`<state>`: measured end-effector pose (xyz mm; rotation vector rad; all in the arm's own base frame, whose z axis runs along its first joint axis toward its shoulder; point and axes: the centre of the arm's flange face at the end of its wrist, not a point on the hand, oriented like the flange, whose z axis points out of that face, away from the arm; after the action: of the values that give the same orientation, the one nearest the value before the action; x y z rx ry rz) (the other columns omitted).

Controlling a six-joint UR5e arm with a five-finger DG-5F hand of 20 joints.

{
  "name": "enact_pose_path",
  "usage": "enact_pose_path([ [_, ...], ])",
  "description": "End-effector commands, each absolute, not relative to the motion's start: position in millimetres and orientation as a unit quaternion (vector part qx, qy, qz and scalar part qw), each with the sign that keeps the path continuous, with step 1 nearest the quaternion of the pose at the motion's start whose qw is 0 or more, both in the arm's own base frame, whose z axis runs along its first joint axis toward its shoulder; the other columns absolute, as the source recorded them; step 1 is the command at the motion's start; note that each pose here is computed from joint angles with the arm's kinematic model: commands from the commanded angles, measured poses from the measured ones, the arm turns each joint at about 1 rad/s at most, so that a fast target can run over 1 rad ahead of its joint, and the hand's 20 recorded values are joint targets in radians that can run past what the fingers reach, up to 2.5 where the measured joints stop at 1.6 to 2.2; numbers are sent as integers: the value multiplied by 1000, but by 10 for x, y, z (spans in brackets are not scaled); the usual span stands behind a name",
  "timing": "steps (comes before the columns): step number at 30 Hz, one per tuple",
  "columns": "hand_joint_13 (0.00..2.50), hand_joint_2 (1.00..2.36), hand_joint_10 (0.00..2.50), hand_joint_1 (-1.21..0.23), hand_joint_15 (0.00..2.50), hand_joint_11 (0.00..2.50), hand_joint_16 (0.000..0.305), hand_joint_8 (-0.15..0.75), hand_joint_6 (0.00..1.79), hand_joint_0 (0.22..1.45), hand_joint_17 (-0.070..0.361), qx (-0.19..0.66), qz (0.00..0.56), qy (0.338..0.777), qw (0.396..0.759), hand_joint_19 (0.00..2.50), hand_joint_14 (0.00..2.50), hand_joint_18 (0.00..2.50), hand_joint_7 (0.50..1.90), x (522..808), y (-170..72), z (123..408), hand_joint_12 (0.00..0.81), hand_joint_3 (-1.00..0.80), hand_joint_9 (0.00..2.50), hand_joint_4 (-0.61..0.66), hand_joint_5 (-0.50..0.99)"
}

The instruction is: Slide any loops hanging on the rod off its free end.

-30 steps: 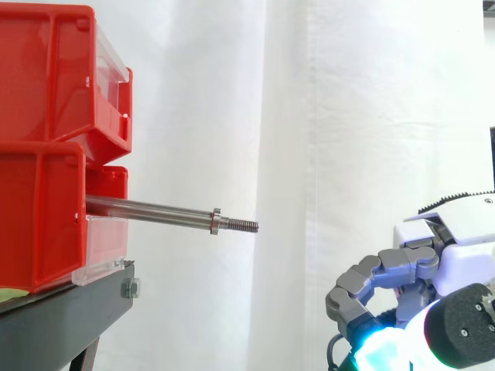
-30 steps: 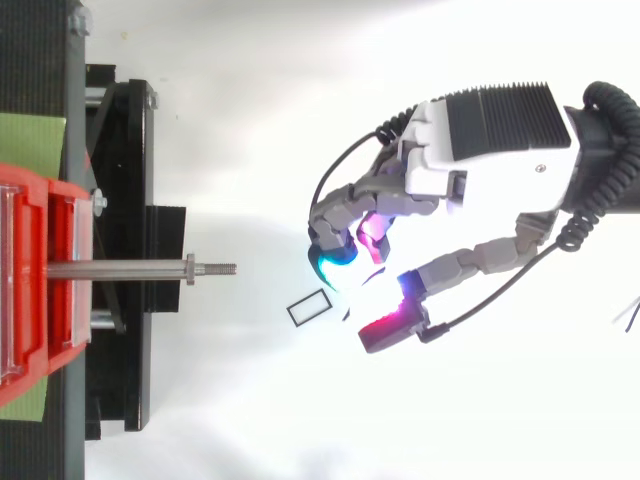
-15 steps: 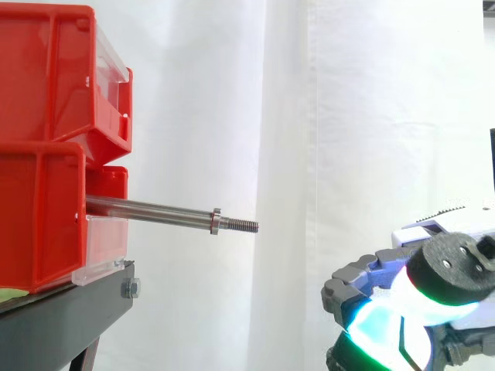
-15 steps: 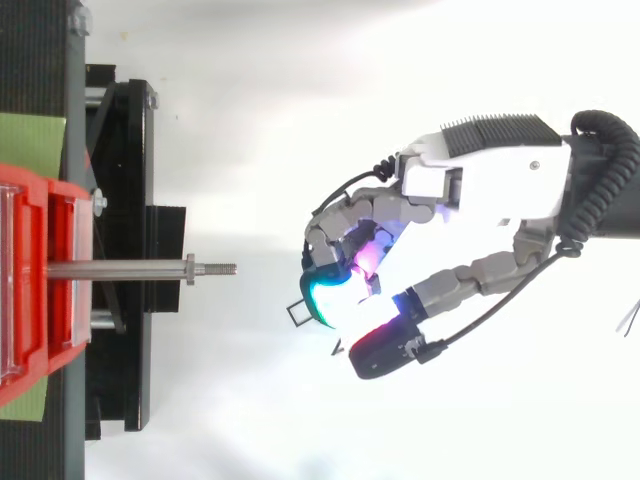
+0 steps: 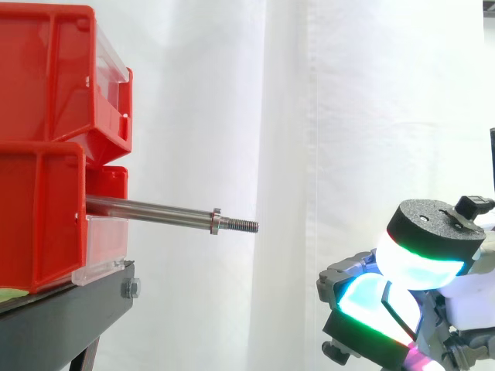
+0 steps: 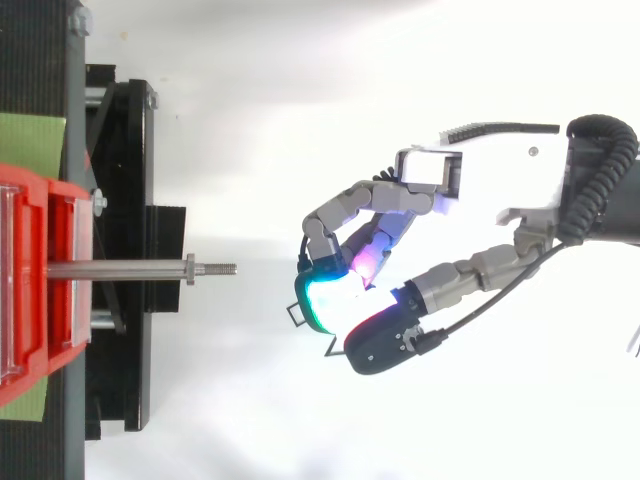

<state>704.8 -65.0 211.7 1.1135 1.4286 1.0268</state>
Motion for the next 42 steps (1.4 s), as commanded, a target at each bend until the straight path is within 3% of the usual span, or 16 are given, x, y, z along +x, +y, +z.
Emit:
enact_pose_path([
  [1, 735, 1021, 22, -681, 207, 777, 47, 296, 712, 593, 107, 462, 425, 592, 505, 415, 8, 777, 1280, 7044, -651, 2113, 319, -210, 1055, -136, -112],
  [42, 722, 1021, 22, -685, 203, 742, 47, 301, 707, 597, 106, 462, 426, 592, 505, 425, 9, 757, 1291, 7048, -650, 2120, 322, -213, 1045, -140, -111],
])
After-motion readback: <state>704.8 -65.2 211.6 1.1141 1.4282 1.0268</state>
